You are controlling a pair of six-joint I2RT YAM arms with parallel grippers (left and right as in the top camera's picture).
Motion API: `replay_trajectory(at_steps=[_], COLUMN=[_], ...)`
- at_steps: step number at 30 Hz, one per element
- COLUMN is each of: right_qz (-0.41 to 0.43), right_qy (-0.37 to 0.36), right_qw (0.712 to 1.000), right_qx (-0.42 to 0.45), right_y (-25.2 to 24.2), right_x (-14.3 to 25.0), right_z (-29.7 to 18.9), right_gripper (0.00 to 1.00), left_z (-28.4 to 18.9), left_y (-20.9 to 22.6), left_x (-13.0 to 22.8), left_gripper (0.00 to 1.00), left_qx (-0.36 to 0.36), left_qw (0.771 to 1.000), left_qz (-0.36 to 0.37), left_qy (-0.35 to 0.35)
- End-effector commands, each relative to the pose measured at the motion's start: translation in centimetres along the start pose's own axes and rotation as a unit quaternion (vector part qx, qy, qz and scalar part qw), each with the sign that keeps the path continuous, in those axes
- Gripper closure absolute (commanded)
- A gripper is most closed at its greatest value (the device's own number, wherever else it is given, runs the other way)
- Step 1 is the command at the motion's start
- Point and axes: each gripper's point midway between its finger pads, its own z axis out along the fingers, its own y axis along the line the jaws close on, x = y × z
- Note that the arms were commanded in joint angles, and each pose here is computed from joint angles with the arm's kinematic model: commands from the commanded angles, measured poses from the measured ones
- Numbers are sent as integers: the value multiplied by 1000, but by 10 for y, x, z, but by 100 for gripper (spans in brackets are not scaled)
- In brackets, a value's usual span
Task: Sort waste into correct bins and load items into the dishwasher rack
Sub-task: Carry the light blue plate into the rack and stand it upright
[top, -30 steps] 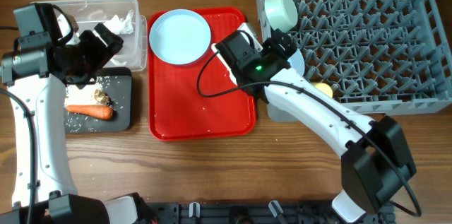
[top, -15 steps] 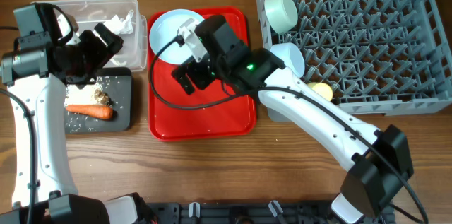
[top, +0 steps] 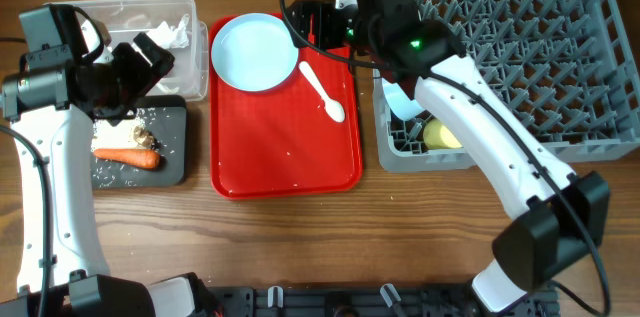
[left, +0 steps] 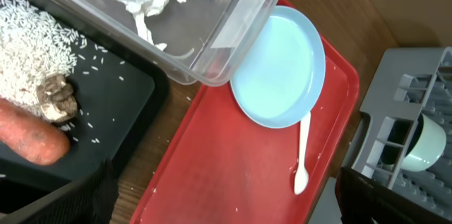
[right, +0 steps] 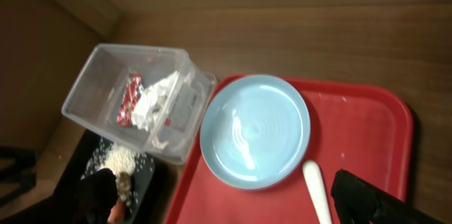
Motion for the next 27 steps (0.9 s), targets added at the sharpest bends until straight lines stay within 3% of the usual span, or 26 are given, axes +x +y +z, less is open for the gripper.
replay_trajectory(at_steps=[1, 5, 10, 12, 16, 24, 27], right_qz=[42, 74, 148, 142, 147, 160, 154], right_qy=[78, 147, 133, 104, 106, 123, 131], right_qw=[996, 985, 978, 980, 974, 962, 961], right_qx=[15, 45, 54, 90, 136, 183, 188], right_y=[-23, -47, -43, -50, -60, -84, -87], right_x=[58, 121, 136, 139, 163, 190, 193], right_z=[68, 118, 140, 151, 161, 169, 167], right_gripper=[1, 1, 1, 18, 37, 44, 55], left_z=[-4, -4, -4, -4, -4, -4, -4], left_y=[0, 0, 0, 0, 0, 0, 0], left_x=[-3, -3, -3, -3, -3, -3, -3], left_gripper=[0, 0, 0, 0, 0, 0, 0], left_qx=[0, 0, 0, 0, 0, 0, 0], left_qw=[1000, 1000, 1000, 1000, 1000, 1000, 1000], left_qz=[0, 0, 0, 0, 0, 0, 0], left_qy=[-8, -8, -8, -8, -8, -8, -8])
